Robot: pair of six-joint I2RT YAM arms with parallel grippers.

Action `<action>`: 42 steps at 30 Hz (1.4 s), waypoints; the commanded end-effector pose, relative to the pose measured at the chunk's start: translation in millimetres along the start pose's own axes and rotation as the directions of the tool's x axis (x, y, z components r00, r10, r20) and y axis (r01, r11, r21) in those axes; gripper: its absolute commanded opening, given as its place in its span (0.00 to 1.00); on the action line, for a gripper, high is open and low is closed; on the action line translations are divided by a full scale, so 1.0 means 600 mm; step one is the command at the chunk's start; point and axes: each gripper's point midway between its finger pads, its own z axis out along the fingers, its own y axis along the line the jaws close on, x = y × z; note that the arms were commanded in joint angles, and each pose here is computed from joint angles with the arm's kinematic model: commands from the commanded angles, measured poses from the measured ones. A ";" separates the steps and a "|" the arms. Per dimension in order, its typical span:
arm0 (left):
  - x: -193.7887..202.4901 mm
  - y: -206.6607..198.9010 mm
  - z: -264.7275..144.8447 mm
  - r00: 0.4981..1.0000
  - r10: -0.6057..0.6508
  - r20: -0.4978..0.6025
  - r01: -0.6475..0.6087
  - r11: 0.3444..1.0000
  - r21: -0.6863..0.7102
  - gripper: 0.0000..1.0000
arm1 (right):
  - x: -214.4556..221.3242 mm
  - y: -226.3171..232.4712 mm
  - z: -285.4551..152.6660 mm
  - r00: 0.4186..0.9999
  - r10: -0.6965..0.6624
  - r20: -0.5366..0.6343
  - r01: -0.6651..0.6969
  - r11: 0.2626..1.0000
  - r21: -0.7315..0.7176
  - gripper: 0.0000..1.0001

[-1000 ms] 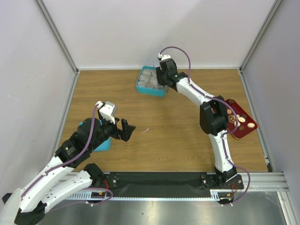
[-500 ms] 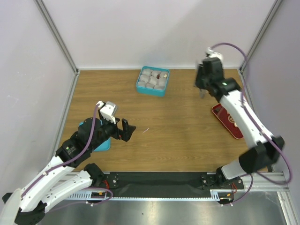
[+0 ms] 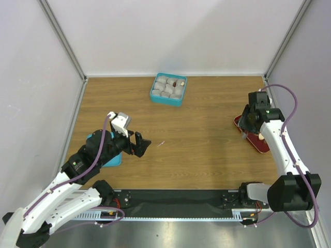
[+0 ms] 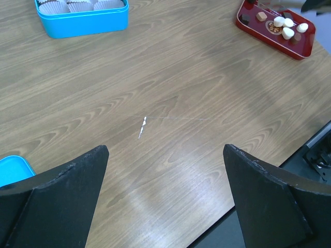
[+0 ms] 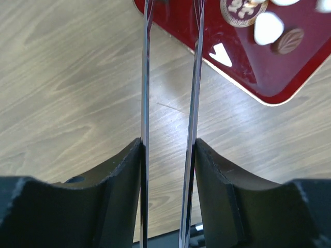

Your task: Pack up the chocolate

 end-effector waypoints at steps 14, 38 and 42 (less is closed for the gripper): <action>-0.011 -0.004 0.001 0.999 0.017 0.028 -0.017 1.000 0.013 1.00 | 0.020 0.013 0.048 0.999 0.050 -0.001 -0.050 0.995 -0.089 0.47; -0.011 -0.004 0.005 1.000 0.022 0.022 -0.022 1.000 0.012 1.00 | 0.016 0.004 0.097 0.999 0.034 0.035 -0.032 0.999 -0.039 0.47; -0.010 -0.003 0.005 1.000 0.022 0.020 -0.023 1.000 0.010 1.00 | 0.019 0.001 0.102 0.999 0.024 0.037 -0.023 0.999 -0.033 0.48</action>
